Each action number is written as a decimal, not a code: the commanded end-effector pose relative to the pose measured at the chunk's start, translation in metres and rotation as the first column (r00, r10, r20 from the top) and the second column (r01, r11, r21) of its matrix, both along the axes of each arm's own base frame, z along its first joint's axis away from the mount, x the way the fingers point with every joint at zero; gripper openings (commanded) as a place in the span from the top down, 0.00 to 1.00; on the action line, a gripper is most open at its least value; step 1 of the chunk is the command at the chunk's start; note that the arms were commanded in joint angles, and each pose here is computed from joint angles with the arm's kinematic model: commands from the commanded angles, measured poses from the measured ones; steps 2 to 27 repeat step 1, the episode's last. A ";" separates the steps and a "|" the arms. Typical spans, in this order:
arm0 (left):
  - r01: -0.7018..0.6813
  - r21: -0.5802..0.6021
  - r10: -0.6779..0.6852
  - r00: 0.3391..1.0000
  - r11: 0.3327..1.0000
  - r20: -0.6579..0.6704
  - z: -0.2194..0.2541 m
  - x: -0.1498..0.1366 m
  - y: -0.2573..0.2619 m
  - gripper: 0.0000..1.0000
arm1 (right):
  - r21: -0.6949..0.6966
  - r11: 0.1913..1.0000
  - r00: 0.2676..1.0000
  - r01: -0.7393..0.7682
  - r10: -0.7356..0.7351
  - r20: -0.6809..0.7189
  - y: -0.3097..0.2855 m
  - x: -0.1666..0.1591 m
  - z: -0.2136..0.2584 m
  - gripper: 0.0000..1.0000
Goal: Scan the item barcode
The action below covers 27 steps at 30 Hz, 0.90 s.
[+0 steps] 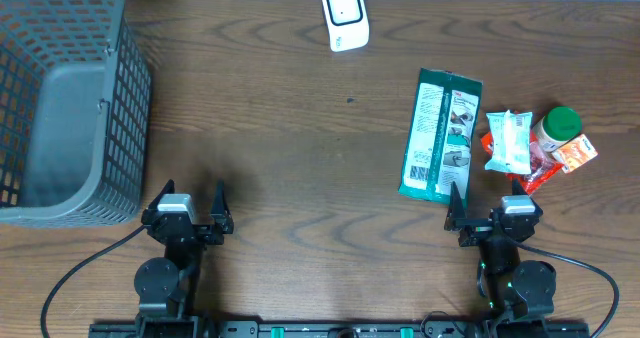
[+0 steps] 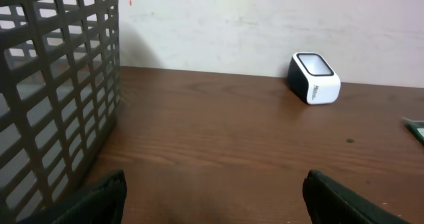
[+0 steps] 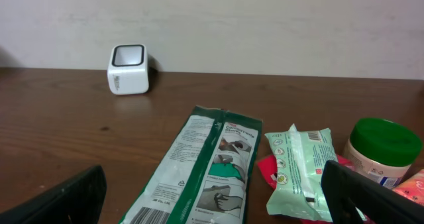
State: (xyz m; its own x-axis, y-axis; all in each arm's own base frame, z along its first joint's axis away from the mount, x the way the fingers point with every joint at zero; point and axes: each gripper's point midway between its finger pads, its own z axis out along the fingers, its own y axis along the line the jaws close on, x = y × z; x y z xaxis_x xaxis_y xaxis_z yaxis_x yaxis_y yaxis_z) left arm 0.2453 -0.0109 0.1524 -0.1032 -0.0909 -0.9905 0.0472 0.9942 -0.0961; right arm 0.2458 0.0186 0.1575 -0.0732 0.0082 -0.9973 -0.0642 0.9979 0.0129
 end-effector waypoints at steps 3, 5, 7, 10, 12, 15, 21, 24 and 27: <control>0.030 0.003 -0.030 0.998 1.000 -0.046 -0.013 -0.002 -0.005 0.14 | 0.013 1.000 1.000 0.015 -0.015 0.000 -0.003 0.000 0.000 0.01; 0.030 0.003 -0.030 0.998 1.000 -0.046 -0.013 -0.002 -0.005 0.14 | 0.013 1.000 1.000 0.015 -0.015 0.000 -0.003 0.000 0.000 0.01; 0.030 0.003 -0.030 0.998 1.000 -0.046 -0.013 -0.002 -0.005 0.14 | 0.013 1.000 1.000 0.015 -0.015 0.000 -0.003 0.000 0.000 0.01; 0.030 0.003 -0.030 0.998 1.000 -0.046 -0.013 -0.002 -0.005 0.14 | 0.013 1.000 1.000 0.015 -0.015 0.000 -0.003 0.000 0.000 0.01; 0.030 0.003 -0.030 0.998 1.000 -0.046 -0.013 -0.002 -0.005 0.14 | 0.013 1.000 1.000 0.015 -0.015 0.000 -0.003 0.000 0.000 0.01; 0.030 0.003 -0.030 0.998 1.000 -0.046 -0.013 -0.002 -0.005 0.14 | 0.013 1.000 1.000 0.015 -0.015 0.000 -0.003 0.000 0.000 0.01; 0.030 0.003 -0.030 0.998 1.000 -0.046 -0.013 -0.002 -0.005 0.14 | 0.013 1.000 1.000 0.015 -0.015 0.000 -0.003 0.000 0.000 0.01; 0.030 0.003 -0.030 0.998 1.000 -0.046 -0.013 -0.002 -0.005 0.14 | 0.013 1.000 1.000 0.015 -0.015 0.000 -0.003 0.000 0.000 0.01; 0.030 0.003 -0.030 0.998 1.000 -0.046 -0.013 -0.002 -0.005 0.14 | 0.013 1.000 1.000 0.015 -0.015 0.000 -0.003 0.000 0.000 0.01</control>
